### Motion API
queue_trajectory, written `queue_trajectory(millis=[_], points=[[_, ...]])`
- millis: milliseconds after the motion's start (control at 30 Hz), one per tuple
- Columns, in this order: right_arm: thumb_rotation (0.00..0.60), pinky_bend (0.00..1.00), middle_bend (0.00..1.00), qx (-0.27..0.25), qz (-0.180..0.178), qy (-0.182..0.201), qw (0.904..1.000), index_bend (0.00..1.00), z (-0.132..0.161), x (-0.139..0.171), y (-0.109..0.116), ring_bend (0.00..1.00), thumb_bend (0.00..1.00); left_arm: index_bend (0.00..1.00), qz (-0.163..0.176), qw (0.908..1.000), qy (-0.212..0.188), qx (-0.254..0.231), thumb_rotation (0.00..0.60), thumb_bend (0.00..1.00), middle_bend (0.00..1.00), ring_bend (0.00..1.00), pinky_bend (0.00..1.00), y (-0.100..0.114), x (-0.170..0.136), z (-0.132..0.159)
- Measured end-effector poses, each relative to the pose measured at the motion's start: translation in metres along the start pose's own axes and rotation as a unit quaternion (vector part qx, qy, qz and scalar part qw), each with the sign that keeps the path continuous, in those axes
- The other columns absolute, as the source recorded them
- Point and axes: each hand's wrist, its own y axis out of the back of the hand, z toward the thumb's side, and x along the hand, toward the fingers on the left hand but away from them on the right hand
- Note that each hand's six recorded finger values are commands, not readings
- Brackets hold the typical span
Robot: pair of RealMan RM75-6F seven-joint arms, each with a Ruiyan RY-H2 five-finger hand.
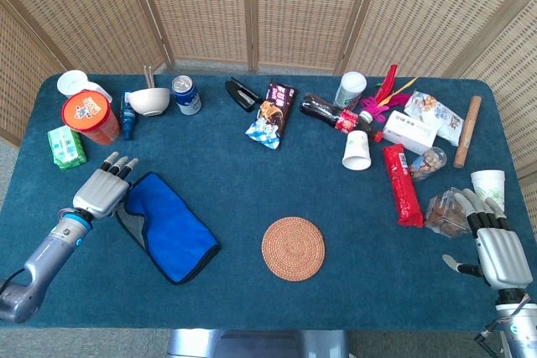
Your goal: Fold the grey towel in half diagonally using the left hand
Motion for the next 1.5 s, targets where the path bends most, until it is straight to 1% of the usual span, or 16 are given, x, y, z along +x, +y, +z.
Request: queue_trajectory(millis=[233,400,867,1067,1167,1233,1300,1433,1500], points=[[0.6,0.0,0.0,0.0,-0.001,0.0,1.0,0.0,0.0,0.0,0.0,0.0,0.0,0.58,0.002,1.0,-0.001,0.001,0.6,0.47,0.0,0.0,0.04,-0.003,-0.003,-0.001],[0.6,0.0,0.0,0.001,0.001,0.001,1.0,0.0,0.001,0.0,-0.001,0.0,0.0,0.58,0.004,1.0,0.008,0.003,0.6,0.47,0.0,0.0,0.04,-0.005,-0.006,-0.009],[0.6,0.0,0.0,0.007,0.005,0.0,1.0,0.0,0.002,-0.001,-0.005,0.0,0.0,0.58,-0.012,0.9995,0.027,0.015,0.6,0.47,0.0,0.0,0.04,-0.021,-0.004,-0.022],[0.6,0.0,0.0,0.009,0.008,-0.001,0.9999,0.0,0.002,-0.001,-0.006,0.0,0.0,0.56,-0.016,0.9992,0.033,0.013,0.6,0.47,0.0,0.0,0.04,-0.025,-0.002,-0.026],[0.6,0.0,0.0,0.009,0.008,-0.001,0.9999,0.0,0.002,-0.001,-0.007,0.0,0.0,0.48,-0.017,0.9992,0.033,0.013,0.6,0.47,0.0,0.0,0.04,-0.026,-0.002,-0.026],[0.6,0.0,0.0,0.01,0.009,-0.001,0.9999,0.0,0.002,-0.001,-0.007,0.0,0.0,0.4,-0.018,0.9992,0.033,0.01,0.6,0.48,0.0,0.0,0.04,-0.027,-0.002,-0.026],[0.6,0.0,0.0,0.01,0.009,-0.001,0.9999,0.0,0.002,-0.001,-0.007,0.0,0.0,0.34,-0.018,0.9993,0.033,0.008,0.6,0.48,0.0,0.0,0.04,-0.027,-0.003,-0.026],[0.6,0.0,0.0,0.01,0.009,-0.001,0.9999,0.0,0.003,-0.001,-0.007,0.0,0.0,0.15,-0.019,0.9993,0.032,0.005,0.6,0.46,0.0,0.0,0.04,-0.027,-0.004,-0.027],[0.6,0.0,0.0,0.01,0.009,-0.001,0.9999,0.0,0.003,-0.001,-0.007,0.0,0.0,0.09,-0.017,0.9994,0.031,0.002,0.6,0.44,0.0,0.0,0.04,-0.026,-0.004,-0.027]])
